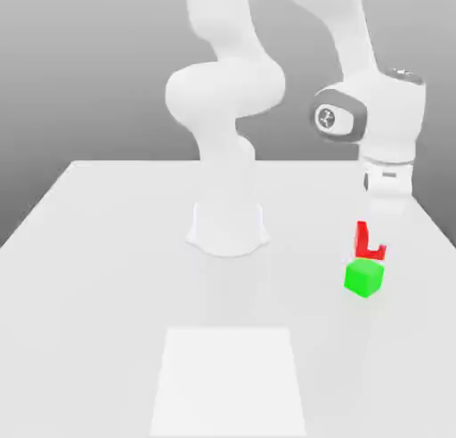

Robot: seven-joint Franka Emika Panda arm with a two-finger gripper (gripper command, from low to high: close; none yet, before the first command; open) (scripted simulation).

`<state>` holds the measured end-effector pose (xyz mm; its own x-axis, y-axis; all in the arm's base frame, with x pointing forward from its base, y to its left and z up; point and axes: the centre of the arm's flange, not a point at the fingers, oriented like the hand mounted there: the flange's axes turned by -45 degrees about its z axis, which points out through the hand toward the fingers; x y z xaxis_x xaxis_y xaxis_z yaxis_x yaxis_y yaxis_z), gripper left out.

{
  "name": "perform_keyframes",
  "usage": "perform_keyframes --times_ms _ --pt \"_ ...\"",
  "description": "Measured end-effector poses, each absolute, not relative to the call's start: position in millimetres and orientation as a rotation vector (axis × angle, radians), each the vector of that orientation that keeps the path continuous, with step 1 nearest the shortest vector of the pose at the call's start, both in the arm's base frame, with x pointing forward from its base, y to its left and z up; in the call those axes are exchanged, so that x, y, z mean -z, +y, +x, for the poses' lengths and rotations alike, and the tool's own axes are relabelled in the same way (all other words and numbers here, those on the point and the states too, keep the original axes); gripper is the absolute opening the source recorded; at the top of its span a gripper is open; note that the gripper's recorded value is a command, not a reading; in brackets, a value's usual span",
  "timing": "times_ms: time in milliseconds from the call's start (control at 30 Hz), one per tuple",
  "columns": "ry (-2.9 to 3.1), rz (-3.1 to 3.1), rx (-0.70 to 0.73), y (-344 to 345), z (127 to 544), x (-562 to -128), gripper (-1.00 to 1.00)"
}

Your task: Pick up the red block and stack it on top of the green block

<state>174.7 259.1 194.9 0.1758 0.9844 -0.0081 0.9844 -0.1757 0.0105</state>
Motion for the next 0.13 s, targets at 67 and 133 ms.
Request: perform_keyframes --times_ms 67,133 --pt "2.012 2.405 0.000 258.1 173.0 -182.3 1.00" --pt "2.012 2.405 0.000 258.1 173.0 -182.3 1.00"
